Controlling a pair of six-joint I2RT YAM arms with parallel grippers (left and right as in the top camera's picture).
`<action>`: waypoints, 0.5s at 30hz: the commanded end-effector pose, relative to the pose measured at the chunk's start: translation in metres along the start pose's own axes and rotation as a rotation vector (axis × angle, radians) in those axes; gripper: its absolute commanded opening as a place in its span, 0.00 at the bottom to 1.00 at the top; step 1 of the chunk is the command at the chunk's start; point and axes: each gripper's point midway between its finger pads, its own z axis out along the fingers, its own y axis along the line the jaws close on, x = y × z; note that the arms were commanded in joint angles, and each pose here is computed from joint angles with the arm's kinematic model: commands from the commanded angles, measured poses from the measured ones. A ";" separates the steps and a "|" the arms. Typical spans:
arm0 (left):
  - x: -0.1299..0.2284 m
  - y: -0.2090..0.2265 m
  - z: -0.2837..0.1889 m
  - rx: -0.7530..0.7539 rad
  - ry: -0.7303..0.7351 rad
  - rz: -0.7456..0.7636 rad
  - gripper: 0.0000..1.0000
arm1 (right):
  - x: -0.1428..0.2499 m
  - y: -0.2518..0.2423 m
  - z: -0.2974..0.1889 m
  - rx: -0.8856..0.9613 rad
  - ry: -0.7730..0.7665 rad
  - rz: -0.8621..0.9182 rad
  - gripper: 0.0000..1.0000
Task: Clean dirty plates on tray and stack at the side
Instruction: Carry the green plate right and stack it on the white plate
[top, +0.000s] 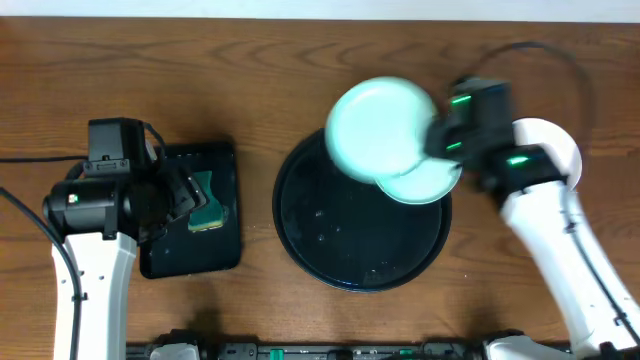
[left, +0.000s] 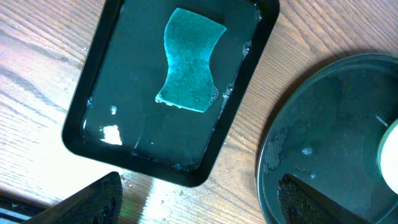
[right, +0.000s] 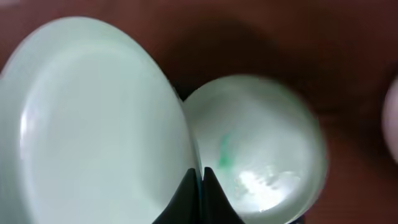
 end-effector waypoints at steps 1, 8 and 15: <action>0.002 0.002 0.002 -0.014 0.009 0.015 0.80 | -0.021 -0.035 -0.013 -0.121 0.018 0.286 0.02; 0.001 0.002 0.002 -0.014 0.008 0.015 0.80 | -0.025 -0.168 -0.036 0.092 -0.036 0.583 0.02; 0.000 0.002 0.002 -0.012 0.004 0.015 0.80 | 0.020 -0.282 -0.047 0.364 0.013 0.854 0.02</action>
